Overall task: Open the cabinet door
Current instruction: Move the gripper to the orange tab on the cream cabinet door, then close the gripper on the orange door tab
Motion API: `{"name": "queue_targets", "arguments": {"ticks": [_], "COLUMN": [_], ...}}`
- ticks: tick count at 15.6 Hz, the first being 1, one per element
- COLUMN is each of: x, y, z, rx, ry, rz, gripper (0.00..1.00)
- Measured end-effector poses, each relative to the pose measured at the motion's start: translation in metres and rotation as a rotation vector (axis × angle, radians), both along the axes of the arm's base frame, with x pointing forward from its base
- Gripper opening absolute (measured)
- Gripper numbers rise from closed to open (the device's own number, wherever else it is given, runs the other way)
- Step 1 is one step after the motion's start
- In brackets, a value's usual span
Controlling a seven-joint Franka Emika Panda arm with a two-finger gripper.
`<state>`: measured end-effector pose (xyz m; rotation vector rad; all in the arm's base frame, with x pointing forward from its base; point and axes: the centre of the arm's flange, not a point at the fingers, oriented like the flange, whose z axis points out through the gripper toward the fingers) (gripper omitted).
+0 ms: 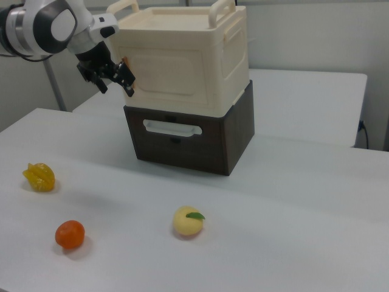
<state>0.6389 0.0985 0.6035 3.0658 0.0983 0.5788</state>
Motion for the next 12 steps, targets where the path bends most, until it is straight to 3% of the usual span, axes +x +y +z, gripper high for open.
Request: {"name": "queue_targets", "arguments": {"ticks": [6,12], "x": [0.033,0.042], "y": [0.027,0.029], "z": [0.004,0.007], "rx": [0.017,-0.001], "ry": [-0.169,-0.259], "rz": [-0.005,0.011], "gripper": [0.99,0.85]}}
